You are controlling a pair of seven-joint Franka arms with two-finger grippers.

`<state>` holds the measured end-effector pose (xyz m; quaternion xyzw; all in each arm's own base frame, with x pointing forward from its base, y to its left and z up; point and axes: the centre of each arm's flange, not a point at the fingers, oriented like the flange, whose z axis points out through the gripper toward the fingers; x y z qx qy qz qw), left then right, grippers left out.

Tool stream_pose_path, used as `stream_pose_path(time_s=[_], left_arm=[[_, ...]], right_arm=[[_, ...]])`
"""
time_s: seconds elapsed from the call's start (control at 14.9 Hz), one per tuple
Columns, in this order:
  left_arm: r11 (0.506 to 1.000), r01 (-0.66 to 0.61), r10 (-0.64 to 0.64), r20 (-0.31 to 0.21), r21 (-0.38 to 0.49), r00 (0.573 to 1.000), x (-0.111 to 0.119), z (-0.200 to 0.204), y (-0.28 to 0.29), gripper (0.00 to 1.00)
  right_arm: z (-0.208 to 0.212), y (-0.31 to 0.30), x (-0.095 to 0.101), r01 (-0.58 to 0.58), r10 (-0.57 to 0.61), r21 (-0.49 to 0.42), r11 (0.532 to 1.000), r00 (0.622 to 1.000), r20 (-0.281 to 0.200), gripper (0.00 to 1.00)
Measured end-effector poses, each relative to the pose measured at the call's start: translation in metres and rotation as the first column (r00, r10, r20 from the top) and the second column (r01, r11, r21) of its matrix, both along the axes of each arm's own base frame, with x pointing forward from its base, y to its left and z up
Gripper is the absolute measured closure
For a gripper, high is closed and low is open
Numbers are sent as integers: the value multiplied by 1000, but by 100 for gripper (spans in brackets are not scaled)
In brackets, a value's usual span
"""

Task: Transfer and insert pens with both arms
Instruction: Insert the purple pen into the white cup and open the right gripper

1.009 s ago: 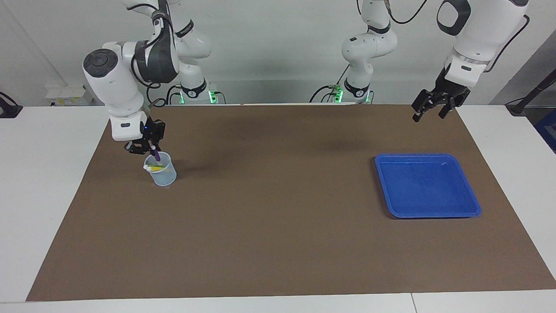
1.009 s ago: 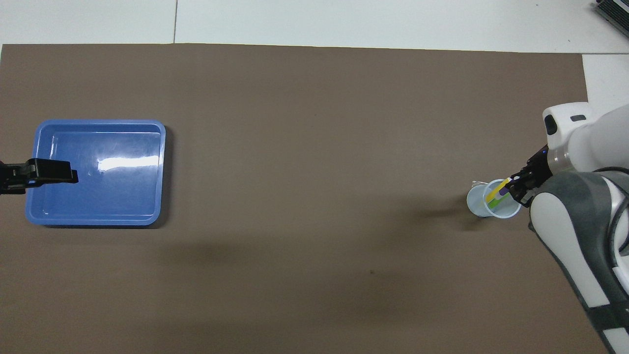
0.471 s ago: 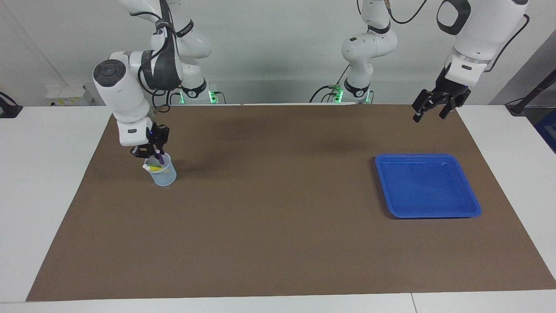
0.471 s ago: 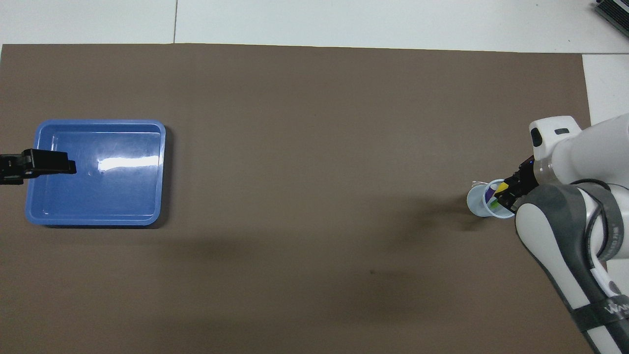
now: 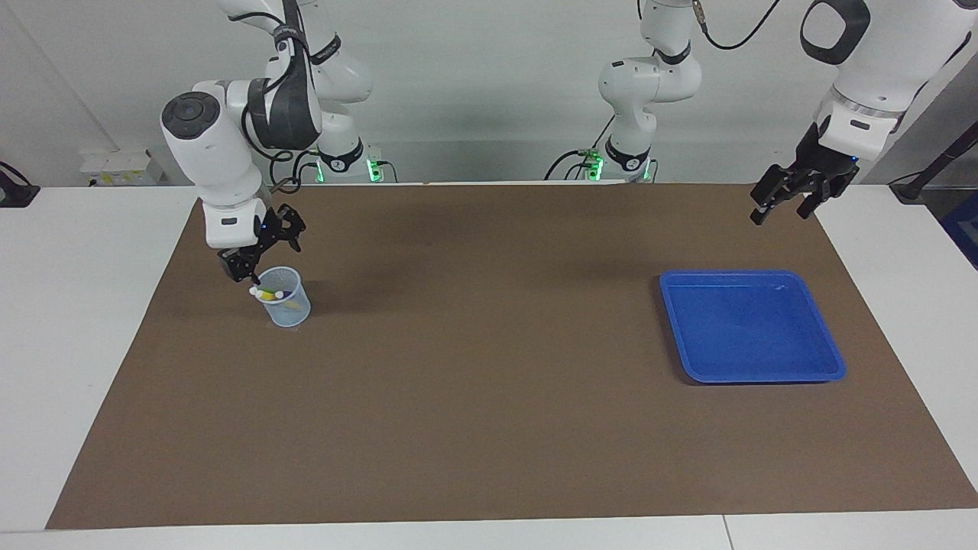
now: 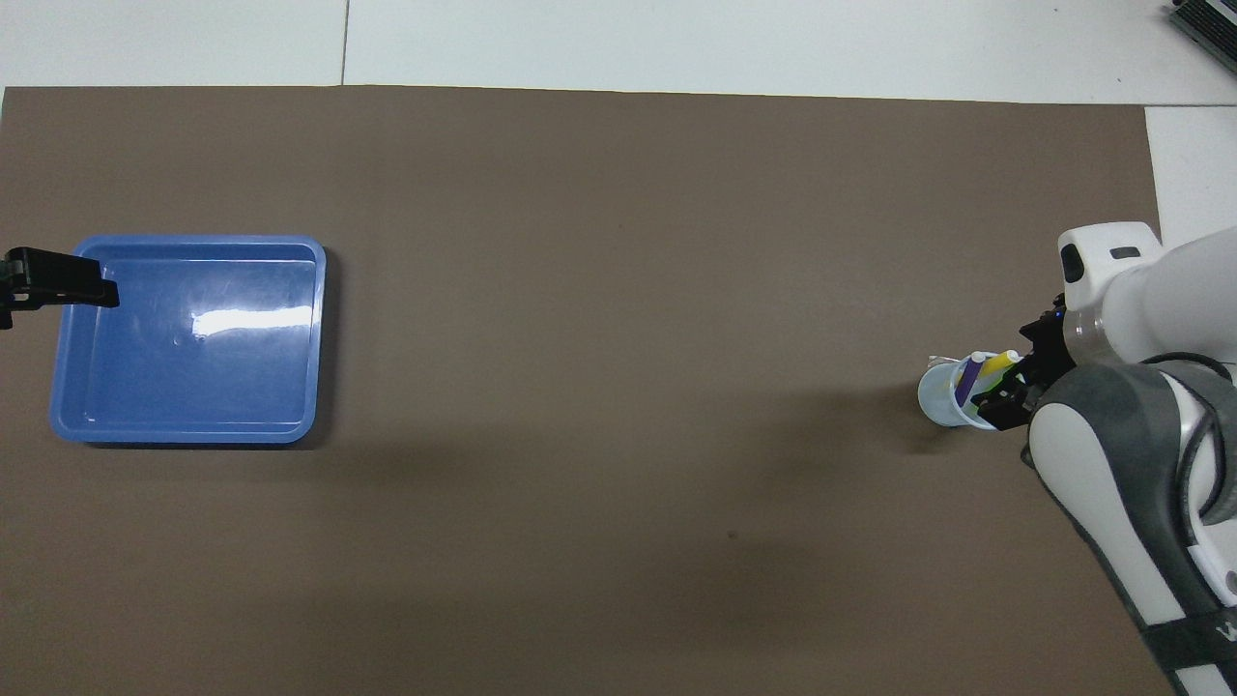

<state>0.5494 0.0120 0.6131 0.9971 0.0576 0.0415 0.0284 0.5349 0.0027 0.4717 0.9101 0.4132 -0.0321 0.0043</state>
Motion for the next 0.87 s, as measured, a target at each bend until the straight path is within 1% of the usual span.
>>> stream_pose_path(time_s=[0.13, 0.27, 0.47, 0.54, 0.74, 0.87], left_arm=[[1000, 17, -17, -9, 8, 1000, 2, 2, -8, 0], [999, 42, -42, -18, 13, 999, 3, -1, -22, 0], [997, 78, -78, -28, 23, 997, 5, -6, -41, 0], [997, 79, -79, -29, 24, 996, 6, -7, -41, 0], [997, 76, -76, -26, 25, 997, 6, -7, -40, 0], [997, 78, -78, -25, 26, 997, 6, -6, -40, 0]], right_arm=[[22, 1, 0, 77, -77, 2, 997, 997, -8, 0], [40, 3, -1, 196, -196, -9, 981, 980, -21, 0], [50, 8, -5, 373, -374, -35, 927, 927, -39, 0], [51, 9, -5, 404, -406, -39, 914, 913, -37, 0], [51, 10, -5, 441, -442, -44, 897, 896, -38, 0], [51, 12, -6, 481, -483, -50, 875, 875, -40, 0]])
